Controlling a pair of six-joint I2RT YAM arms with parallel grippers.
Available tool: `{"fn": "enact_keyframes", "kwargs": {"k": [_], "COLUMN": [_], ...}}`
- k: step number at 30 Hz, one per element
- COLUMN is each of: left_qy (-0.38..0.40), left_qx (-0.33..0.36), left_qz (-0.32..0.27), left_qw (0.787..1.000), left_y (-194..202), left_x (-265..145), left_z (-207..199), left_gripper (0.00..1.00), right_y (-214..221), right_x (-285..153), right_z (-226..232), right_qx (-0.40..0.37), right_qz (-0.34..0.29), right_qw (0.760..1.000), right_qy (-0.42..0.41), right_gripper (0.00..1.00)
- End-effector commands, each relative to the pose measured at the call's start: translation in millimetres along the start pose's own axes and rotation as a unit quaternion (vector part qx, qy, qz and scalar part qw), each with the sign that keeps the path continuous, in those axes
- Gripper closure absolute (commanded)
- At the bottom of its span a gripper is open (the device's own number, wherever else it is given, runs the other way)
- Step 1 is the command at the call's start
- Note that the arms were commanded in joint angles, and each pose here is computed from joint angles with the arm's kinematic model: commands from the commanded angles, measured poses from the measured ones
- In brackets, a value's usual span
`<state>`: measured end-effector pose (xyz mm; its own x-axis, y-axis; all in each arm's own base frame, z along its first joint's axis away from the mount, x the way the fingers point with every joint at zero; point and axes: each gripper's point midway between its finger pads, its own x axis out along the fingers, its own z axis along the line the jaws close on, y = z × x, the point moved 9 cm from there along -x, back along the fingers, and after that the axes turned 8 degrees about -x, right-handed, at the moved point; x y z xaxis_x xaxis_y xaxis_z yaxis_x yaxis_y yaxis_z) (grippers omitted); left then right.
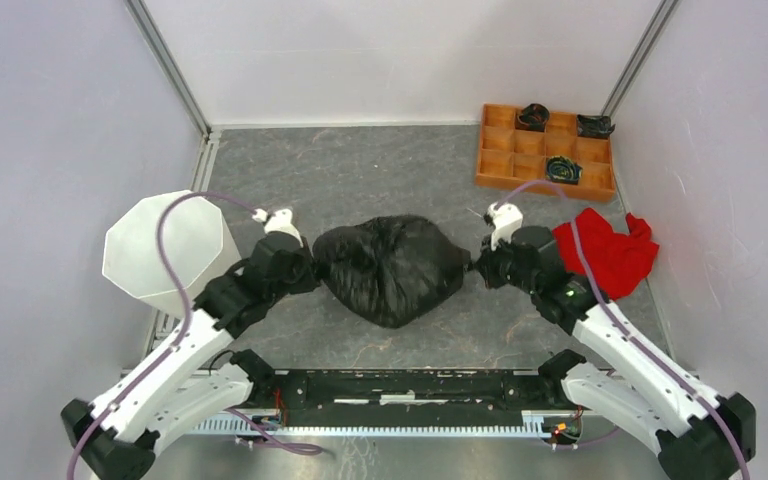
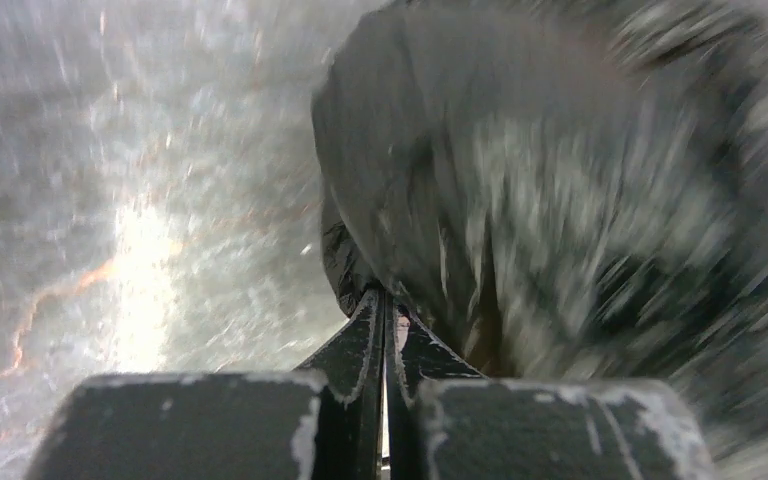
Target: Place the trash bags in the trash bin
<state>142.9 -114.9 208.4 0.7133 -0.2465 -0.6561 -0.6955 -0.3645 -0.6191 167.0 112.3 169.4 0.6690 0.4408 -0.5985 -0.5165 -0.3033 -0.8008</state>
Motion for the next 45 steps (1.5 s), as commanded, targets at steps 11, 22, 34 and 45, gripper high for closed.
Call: {"fn": "enact_keyframes", "kwargs": {"k": [11, 22, 34, 45], "left_qy": [0.119, 0.025, -0.019, 0.019], "left_qx": [-0.035, 0.043, -0.011, -0.028], "left_qz": [-0.133, -0.036, -0.095, -0.041], "left_qw": [0.983, 0.998, 0.995, 0.999], "left_y": [-68.6, -45.2, -88.7, -51.6], "left_x": [-79.5, -44.5, -63.6, -48.5], "left_z": [-40.7, -25.6, -49.8, -34.9], "left_gripper": [0.98, 0.98, 0.98, 0.98], "right_y": [-106.1, -61.6, -177.1, -59.4], "right_x": [-70.3, -25.1, -54.7, -12.0], "right_z": [-3.2, 14.9, 7.3, 20.2], "right_qx": [-0.007, -0.054, 0.026, 0.005], "right_qz": [-0.194, -0.029, -0.145, -0.008], "right_qw": [0.98, 0.992, 0.979, 0.982], "right_qy": [0.031, -0.112, -0.142, -0.187], "right_gripper": [0.99, 1.0, 1.0, 1.0]}}
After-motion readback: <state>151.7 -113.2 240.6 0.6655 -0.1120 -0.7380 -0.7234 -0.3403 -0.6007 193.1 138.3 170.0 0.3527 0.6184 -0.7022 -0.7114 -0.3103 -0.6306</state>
